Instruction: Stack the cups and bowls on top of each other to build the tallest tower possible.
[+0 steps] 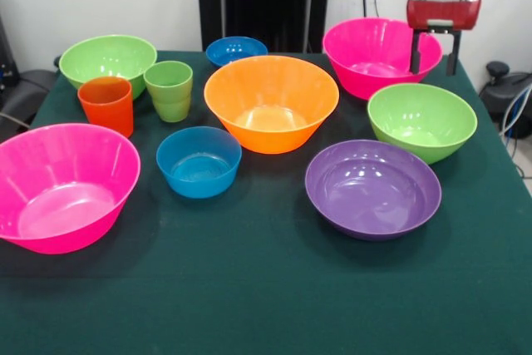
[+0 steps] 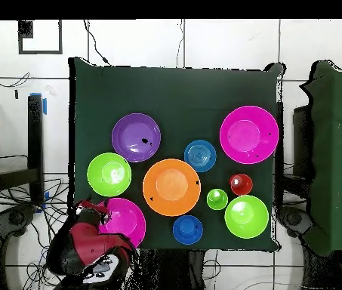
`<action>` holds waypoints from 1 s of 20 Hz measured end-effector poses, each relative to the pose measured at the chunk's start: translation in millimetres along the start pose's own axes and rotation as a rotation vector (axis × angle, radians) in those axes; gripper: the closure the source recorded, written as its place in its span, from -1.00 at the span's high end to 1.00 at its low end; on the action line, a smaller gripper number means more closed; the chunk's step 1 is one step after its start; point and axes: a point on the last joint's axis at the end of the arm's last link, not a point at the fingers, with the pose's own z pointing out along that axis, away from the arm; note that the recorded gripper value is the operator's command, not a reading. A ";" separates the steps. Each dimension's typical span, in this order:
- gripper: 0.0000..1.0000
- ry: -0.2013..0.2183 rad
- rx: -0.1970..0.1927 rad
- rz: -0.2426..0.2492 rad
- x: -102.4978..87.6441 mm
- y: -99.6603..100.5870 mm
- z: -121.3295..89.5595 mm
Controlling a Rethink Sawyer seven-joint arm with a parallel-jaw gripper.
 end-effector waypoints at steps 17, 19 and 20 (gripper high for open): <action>1.00 0.106 0.125 0.104 23.3 -68.9 -5.1; 1.00 0.125 0.139 0.111 30.0 -76.4 -5.6; 1.00 0.138 0.148 0.115 34.7 -80.5 -5.8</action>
